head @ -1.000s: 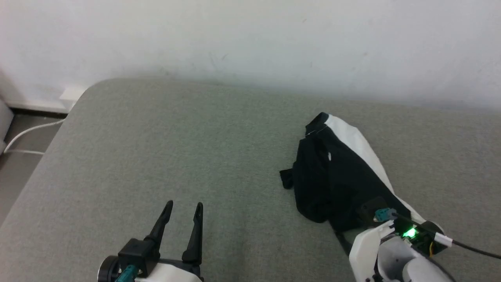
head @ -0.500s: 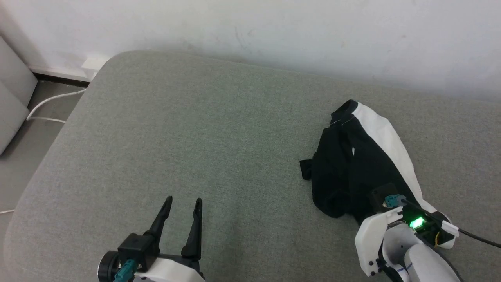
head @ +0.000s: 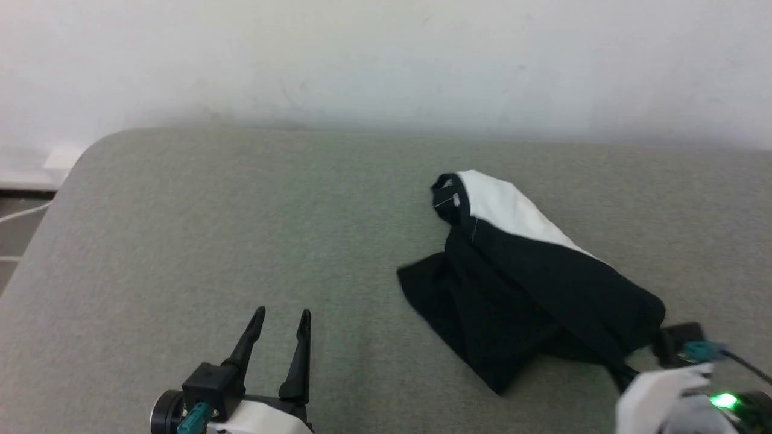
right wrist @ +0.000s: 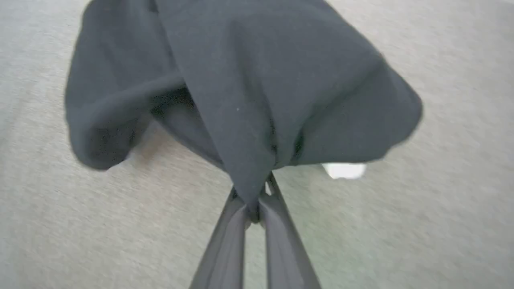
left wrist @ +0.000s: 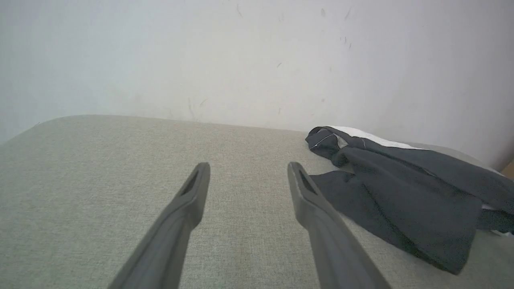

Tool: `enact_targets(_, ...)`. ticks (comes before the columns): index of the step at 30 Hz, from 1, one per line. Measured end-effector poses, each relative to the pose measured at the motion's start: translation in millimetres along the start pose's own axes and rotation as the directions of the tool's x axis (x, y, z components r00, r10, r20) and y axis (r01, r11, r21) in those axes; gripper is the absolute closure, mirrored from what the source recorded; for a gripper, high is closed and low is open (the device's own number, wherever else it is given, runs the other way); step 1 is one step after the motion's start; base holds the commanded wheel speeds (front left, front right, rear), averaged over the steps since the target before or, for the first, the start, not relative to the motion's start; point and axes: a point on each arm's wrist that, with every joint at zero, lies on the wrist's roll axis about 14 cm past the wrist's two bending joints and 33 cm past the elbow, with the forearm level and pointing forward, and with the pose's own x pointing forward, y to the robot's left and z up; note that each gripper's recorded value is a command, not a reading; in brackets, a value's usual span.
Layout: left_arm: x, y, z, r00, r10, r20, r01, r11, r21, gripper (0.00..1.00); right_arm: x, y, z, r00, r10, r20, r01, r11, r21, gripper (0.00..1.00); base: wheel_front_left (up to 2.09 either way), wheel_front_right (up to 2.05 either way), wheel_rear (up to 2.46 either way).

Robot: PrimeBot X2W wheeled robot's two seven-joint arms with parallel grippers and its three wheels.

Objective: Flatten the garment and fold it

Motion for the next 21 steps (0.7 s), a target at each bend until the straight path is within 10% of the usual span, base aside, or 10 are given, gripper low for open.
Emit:
enact_targets(7, 13.5, -39.3, -1.3, 0.991, -0.132, 0.0, 0.132, 0.991, -0.011, 0.0, -56.4, -74.3, -40.4, 0.96, -0.262, -0.098, 0.271, 0.959, 0.087, 1.0, 0.0, 0.0, 0.0)
enact_targets(8, 14.6, -45.4, -2.9, 0.989, -0.151, -0.005, 0.151, 0.988, -0.013, 0.0, -58.4, -75.2, -44.3, 0.958, -0.269, -0.103, 0.278, 0.956, 0.096, 0.78, 0.0, 0.0, 0.0)
enact_targets(9, 15.7, -51.1, -5.0, 0.986, -0.169, -0.011, 0.169, 0.986, -0.015, 0.0, -59.9, -75.9, -46.7, 0.956, -0.276, -0.1, 0.286, 0.953, 0.104, 0.0, 0.0, 0.0, 0.0)
enact_targets(21, 10.7, -148.7, -56.3, 0.847, -0.466, -0.256, 0.406, 0.878, -0.254, 0.0, -75.2, -54.9, 68.4, 0.879, -0.246, 0.409, 0.221, 0.969, 0.107, 0.0, 0.0, 0.0, 0.0)
